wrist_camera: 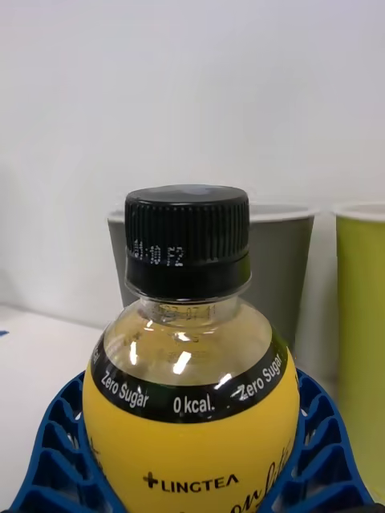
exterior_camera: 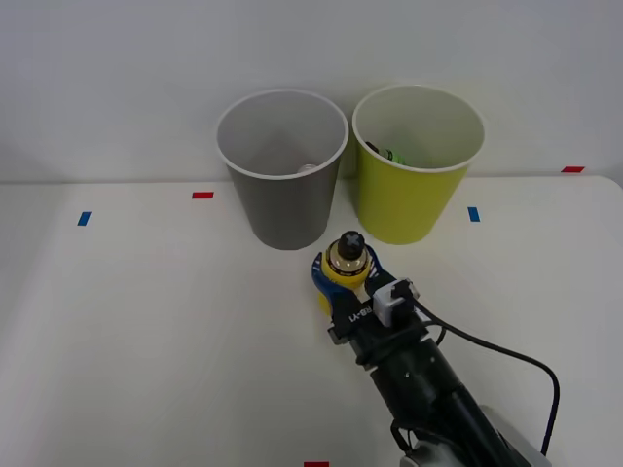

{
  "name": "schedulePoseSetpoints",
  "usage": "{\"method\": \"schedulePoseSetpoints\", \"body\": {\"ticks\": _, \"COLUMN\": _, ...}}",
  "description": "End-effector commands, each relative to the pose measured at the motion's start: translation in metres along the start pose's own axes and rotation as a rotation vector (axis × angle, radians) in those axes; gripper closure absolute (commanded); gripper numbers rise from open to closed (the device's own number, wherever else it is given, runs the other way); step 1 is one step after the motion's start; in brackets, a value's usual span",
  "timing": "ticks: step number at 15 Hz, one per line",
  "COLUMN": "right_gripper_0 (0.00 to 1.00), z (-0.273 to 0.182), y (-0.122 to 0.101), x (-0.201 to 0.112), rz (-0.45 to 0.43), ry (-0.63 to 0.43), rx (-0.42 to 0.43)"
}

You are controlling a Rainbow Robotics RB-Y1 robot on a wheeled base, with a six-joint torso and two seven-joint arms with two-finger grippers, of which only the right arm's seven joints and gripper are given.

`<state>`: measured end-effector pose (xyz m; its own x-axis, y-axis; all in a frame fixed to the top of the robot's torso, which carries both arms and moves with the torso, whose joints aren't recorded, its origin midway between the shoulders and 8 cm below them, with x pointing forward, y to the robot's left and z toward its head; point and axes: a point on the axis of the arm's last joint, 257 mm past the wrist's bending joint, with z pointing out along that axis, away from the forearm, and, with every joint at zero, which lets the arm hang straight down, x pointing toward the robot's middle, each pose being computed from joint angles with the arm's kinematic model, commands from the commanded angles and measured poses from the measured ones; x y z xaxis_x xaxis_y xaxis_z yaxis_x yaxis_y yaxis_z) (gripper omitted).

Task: Put cans in the gray bin, plastic bottles in the light green bin

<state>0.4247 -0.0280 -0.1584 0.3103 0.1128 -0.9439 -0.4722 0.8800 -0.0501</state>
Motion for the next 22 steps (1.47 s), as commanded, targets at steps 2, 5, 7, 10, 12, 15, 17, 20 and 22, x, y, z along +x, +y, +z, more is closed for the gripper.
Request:
{"method": "schedulePoseSetpoints", "body": {"ticks": 2, "right_gripper_0": 1.0, "z": -0.014, "y": -0.004, "x": -0.039, "rz": 0.033, "ry": -0.059, "rx": 0.034}}
{"method": "schedulePoseSetpoints", "body": {"ticks": 5, "right_gripper_0": 1.0, "z": -0.024, "y": -0.013, "x": -0.082, "rz": 0.066, "ry": -0.118, "rx": 0.062}}
{"method": "schedulePoseSetpoints", "body": {"ticks": 7, "right_gripper_0": 1.0, "z": -0.028, "y": -0.019, "x": -0.115, "rz": 0.086, "ry": -0.118, "rx": 0.078}}
{"method": "schedulePoseSetpoints", "body": {"ticks": 10, "right_gripper_0": 1.0, "z": -0.023, "y": -0.027, "x": -0.174, "rz": 0.17, "ry": -0.155, "rx": 0.067}}
{"method": "schedulePoseSetpoints", "body": {"ticks": 12, "right_gripper_0": 1.0, "z": -0.009, "y": -0.039, "x": -0.199, "rz": 0.197, "ry": -0.18, "rx": 0.051}}
{"method": "schedulePoseSetpoints", "body": {"ticks": 15, "right_gripper_0": 1.0, "z": 0.026, "y": -0.072, "x": -0.226, "rz": 0.219, "ry": -0.177, "rx": 0.059}}
{"method": "schedulePoseSetpoints", "body": {"ticks": 17, "right_gripper_0": 1.0, "z": 0.043, "y": -0.093, "x": -0.237, "rz": 0.228, "ry": -0.149, "rx": 0.086}}
{"method": "schedulePoseSetpoints", "body": {"ticks": 20, "right_gripper_0": 1.0, "z": 0.069, "y": -0.127, "x": -0.24, "rz": 0.248, "ry": -0.073, "rx": 0.135}}
{"method": "schedulePoseSetpoints", "body": {"ticks": 22, "right_gripper_0": 1.0, "z": 0.095, "y": -0.154, "x": -0.232, "rz": 0.262, "ry": -0.061, "rx": 0.163}}
